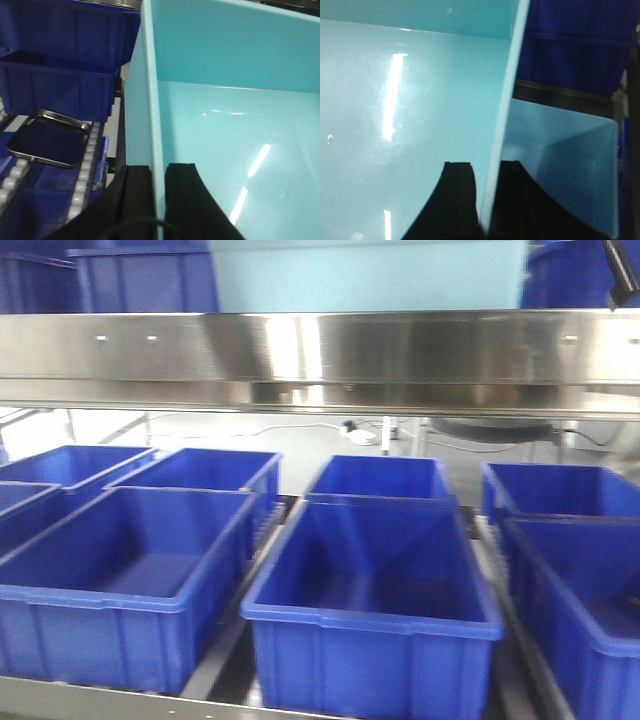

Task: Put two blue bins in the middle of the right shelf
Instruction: 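Hold the teal bin and drive up to the other roller shelf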

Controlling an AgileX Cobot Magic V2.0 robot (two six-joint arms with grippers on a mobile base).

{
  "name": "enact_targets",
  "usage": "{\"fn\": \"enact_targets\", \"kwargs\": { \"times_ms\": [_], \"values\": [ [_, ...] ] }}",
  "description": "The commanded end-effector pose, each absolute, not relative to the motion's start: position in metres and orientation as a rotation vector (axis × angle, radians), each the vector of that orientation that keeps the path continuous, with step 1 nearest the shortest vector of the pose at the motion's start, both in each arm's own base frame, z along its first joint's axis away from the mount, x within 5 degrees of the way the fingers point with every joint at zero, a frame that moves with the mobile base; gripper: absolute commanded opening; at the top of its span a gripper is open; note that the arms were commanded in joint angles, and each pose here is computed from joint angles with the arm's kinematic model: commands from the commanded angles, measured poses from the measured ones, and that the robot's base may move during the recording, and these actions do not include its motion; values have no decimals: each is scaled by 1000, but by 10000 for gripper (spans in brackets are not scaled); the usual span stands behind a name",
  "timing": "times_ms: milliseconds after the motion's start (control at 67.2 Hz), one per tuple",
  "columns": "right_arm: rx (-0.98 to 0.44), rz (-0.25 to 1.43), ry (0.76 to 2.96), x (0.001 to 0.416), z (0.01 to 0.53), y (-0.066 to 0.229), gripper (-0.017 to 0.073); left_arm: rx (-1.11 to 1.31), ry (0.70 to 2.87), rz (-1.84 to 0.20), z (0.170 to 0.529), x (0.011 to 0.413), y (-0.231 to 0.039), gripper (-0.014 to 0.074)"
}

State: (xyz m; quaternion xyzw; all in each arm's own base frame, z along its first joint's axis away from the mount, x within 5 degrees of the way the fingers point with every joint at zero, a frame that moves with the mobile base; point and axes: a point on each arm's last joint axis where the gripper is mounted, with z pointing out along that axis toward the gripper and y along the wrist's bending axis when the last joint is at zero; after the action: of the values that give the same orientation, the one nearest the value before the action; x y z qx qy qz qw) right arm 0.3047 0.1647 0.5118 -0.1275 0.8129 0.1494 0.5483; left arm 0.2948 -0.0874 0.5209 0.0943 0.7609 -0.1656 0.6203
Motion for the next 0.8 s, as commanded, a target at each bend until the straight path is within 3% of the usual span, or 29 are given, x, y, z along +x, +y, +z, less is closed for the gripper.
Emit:
{"fn": "enact_targets", "kwargs": {
  "times_ms": [0,789],
  "values": [
    [-321,412,1868,300,520,170,-153,199,1672,-450,533,289,-92,-111],
    [-321,412,1868,300,520,170,-153,199,1672,-450,533,289,-92,-111]
  ]
}}
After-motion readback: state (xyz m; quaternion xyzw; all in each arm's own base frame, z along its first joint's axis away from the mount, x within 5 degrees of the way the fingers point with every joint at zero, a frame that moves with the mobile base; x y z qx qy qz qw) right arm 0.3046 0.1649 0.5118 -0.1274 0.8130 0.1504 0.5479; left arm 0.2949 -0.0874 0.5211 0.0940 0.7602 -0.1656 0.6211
